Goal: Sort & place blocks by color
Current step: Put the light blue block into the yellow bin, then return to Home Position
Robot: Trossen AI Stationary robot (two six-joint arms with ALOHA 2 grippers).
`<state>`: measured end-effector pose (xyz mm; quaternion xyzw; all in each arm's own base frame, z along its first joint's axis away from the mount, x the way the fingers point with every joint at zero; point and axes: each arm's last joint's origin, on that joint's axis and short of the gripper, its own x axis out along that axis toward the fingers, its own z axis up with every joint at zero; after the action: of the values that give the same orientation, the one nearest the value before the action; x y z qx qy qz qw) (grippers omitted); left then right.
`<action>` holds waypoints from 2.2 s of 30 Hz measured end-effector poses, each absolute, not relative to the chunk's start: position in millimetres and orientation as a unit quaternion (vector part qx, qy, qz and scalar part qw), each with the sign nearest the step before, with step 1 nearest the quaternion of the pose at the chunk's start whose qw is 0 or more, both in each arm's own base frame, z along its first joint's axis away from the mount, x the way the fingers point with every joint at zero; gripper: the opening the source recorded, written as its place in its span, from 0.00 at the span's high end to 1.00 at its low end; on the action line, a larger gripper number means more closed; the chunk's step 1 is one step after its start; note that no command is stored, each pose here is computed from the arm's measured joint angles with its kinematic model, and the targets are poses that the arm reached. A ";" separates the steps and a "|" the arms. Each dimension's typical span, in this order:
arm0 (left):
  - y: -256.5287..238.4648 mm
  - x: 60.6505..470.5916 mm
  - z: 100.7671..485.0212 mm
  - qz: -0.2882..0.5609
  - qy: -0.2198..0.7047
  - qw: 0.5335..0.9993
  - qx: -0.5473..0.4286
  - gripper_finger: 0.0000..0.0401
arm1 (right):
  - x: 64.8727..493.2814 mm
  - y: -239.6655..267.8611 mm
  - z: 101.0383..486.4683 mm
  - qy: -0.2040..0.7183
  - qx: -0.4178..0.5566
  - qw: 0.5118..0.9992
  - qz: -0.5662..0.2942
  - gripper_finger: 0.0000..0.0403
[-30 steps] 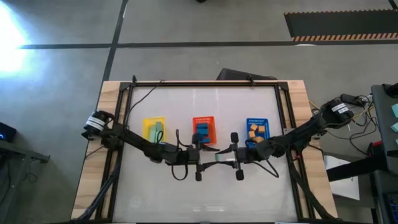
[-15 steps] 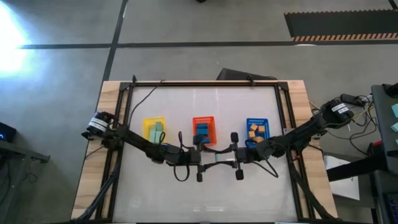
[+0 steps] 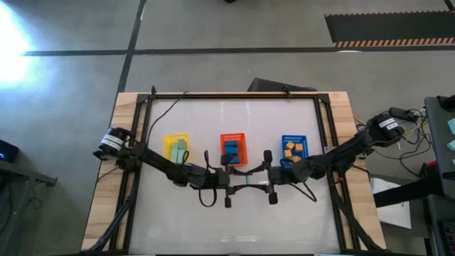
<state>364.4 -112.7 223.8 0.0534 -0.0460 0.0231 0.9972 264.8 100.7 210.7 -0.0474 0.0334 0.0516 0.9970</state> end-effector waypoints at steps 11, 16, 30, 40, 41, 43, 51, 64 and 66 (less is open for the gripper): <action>-97.6 352.4 218.9 0.129 0.091 0.986 0.057 0.71 | 252.6 90.6 215.7 0.089 -0.038 0.994 -0.042 0.35; -74.6 326.3 217.7 0.242 0.213 0.946 0.021 0.71 | 242.2 82.9 220.7 0.110 -0.022 0.988 -0.108 0.39; -13.6 220.2 208.0 0.532 0.439 0.697 -0.197 0.71 | 241.4 82.7 216.6 0.127 -0.020 0.986 -0.110 0.43; -12.3 214.6 195.2 0.525 0.480 0.670 -0.214 0.70 | 241.5 82.7 216.6 0.127 -0.020 0.986 -0.110 0.43; -12.4 214.2 194.8 0.525 0.482 0.667 -0.217 0.67 | 241.5 82.7 216.6 0.127 -0.020 0.986 -0.110 0.43; -12.4 214.0 194.7 0.525 0.482 0.666 -0.218 0.58 | 241.5 82.7 216.5 0.127 -0.020 0.986 -0.110 0.43; -12.4 214.0 194.7 0.525 0.482 0.667 -0.216 0.39 | 241.5 82.7 216.5 0.127 -0.020 0.986 -0.110 0.43; -37.5 239.0 221.3 0.321 0.424 0.845 -0.061 0.38 | 241.2 86.6 213.6 0.148 -0.065 0.986 -0.032 0.43; -43.0 245.1 226.8 0.251 0.388 0.887 -0.027 0.38 | 240.8 86.1 215.2 0.143 -0.077 0.986 -0.031 0.43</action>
<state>245.1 -43.0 226.8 -0.0271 0.3876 0.2505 0.8867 240.8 86.1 215.2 -0.0774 0.1433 -0.0311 0.9862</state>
